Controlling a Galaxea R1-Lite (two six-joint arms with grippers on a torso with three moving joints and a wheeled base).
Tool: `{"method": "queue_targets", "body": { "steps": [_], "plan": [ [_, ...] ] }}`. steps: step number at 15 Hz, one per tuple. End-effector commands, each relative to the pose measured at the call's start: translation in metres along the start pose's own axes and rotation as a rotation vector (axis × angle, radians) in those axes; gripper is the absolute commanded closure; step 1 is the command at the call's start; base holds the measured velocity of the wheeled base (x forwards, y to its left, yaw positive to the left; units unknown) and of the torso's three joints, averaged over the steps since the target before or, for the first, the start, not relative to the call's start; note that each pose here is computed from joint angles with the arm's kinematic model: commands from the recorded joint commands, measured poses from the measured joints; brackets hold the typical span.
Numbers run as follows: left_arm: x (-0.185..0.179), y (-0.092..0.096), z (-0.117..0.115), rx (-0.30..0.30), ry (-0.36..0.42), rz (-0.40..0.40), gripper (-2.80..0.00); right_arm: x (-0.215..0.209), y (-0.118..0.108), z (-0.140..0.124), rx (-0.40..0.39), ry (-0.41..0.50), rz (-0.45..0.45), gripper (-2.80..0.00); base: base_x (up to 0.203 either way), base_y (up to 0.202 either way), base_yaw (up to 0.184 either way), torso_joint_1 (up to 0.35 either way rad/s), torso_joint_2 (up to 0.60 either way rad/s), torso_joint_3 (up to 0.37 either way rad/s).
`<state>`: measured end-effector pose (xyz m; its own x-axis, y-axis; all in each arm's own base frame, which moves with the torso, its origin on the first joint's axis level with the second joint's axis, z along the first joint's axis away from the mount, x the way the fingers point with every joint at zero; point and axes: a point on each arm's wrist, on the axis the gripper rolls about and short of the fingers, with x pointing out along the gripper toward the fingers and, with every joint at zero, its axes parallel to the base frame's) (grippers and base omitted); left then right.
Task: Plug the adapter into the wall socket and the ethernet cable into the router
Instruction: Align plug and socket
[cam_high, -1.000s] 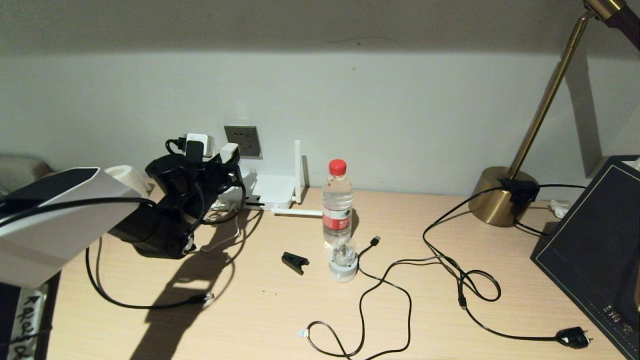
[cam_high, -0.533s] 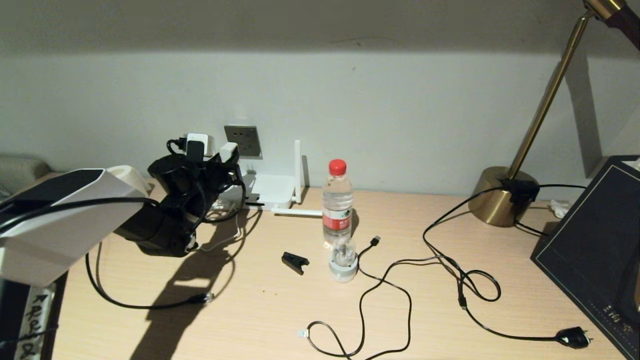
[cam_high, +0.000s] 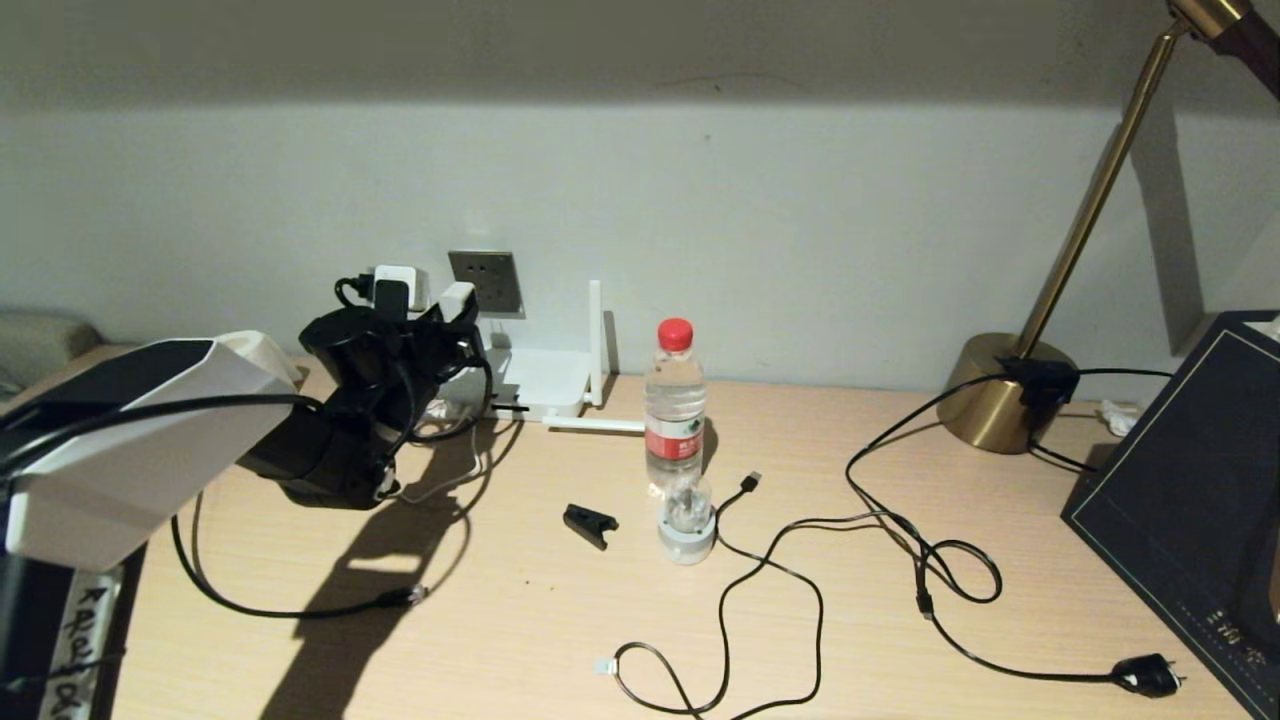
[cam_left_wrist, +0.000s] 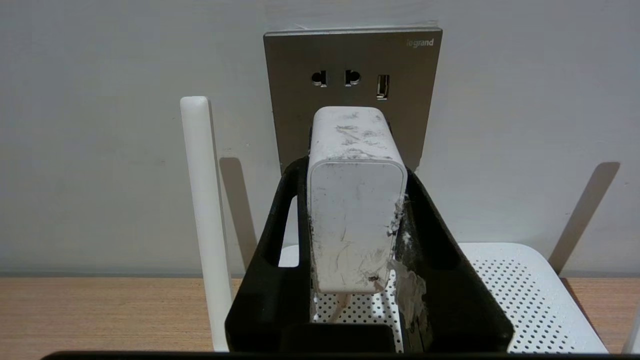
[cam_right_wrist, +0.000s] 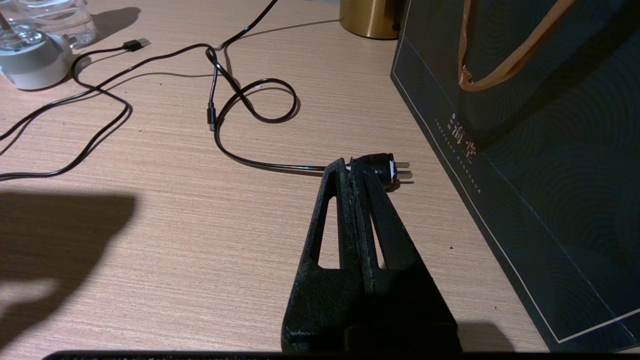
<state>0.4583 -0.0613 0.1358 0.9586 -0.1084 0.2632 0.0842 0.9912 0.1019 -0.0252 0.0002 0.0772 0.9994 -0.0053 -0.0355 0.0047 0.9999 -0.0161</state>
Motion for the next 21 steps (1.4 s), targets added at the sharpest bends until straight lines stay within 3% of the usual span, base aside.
{"method": "queue_targets", "body": {
  "steps": [1,21],
  "plan": [
    [0.003,0.0,-0.001,0.0,-0.012,0.002,0.0,0.0,0.0,0.0,-0.001,0.001,0.001,0.0,0.0,0.0,0.0,0.0,0.0,0.0],
    [0.016,-0.005,-0.004,-0.006,-0.046,-0.001,0.0,0.0,0.0,0.0,-0.001,0.001,0.001,0.0,0.0,0.0,0.0,0.0,0.0,0.0]
  ]
}}
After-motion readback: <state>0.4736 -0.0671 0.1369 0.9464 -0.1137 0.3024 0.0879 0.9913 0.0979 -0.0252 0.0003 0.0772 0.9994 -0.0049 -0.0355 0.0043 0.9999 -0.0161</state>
